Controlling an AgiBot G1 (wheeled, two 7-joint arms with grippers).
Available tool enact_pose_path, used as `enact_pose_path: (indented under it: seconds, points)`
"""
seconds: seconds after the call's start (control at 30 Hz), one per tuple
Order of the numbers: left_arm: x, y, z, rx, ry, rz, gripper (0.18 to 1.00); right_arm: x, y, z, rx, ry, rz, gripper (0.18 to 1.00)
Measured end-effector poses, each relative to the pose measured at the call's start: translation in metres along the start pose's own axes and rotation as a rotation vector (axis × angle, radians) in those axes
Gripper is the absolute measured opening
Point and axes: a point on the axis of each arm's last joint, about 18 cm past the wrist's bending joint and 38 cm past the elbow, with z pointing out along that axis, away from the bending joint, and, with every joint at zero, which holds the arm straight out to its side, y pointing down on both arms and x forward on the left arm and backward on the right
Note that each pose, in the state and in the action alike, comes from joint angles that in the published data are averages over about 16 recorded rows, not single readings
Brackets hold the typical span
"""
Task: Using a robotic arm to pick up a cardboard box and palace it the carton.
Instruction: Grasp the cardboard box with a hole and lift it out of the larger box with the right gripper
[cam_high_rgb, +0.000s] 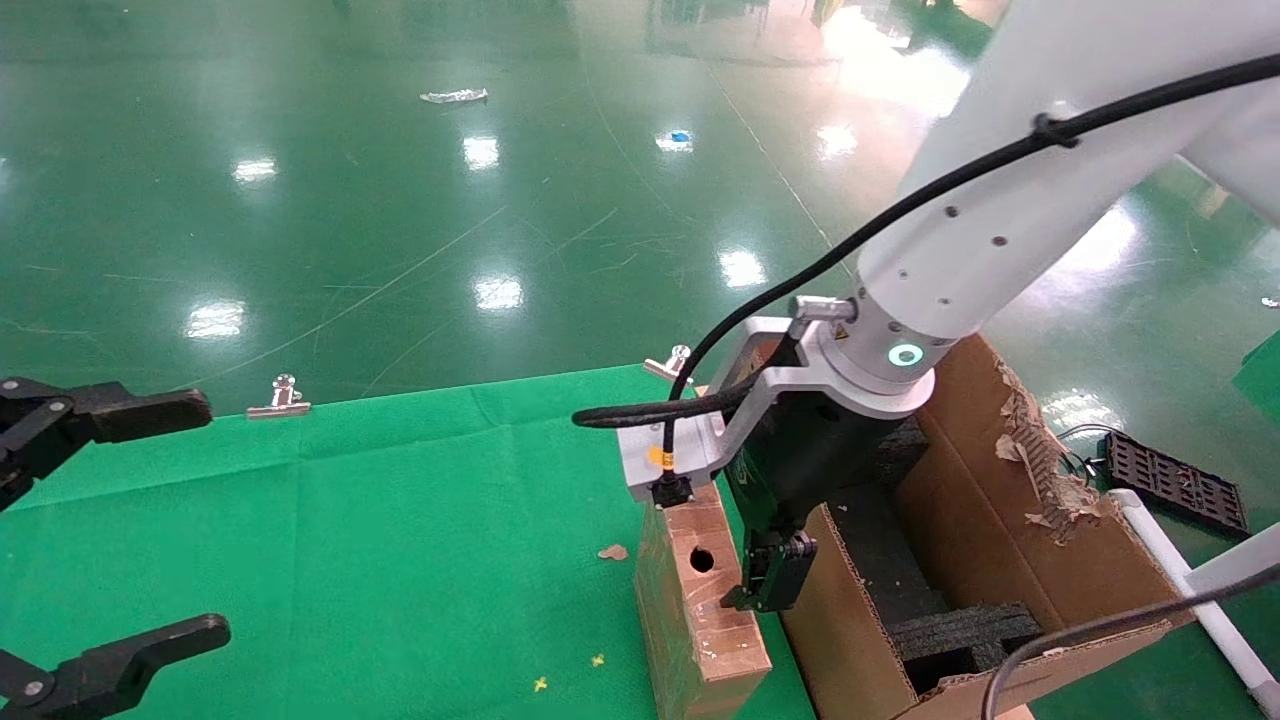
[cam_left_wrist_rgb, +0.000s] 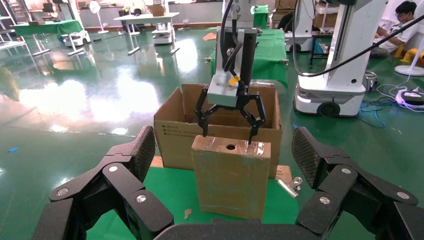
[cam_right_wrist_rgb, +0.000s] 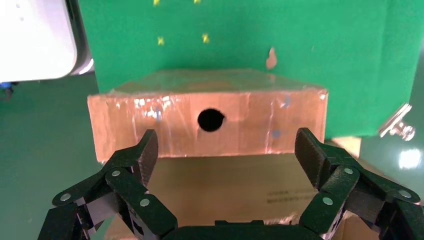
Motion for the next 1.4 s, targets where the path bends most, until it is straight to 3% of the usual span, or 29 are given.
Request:
enact_pose_path:
  seconds: [0.2,0.57,0.73,1.0,1.4]
  points:
    - [0.0,0.0,0.0,0.0,0.0,0.0,1.001,0.006,-0.001,-0.001,-0.081,0.021,0.183,1.0]
    - [0.0,0.0,0.0,0.0,0.0,0.0,1.001,0.018,0.006,0.001,-0.065,-0.038,0.816,1.0]
    - [0.0,0.0,0.0,0.0,0.0,0.0,1.001,0.022,0.01,0.006,-0.005,-0.128,1.016,1.0]
    - [0.0,0.0,0.0,0.0,0.0,0.0,1.001,0.028,0.016,0.02,0.034,-0.203,1.131,1.0]
    - [0.0,0.0,0.0,0.0,0.0,0.0,0.999,0.025,0.015,0.038,-0.018,-0.2,1.147,0.997]
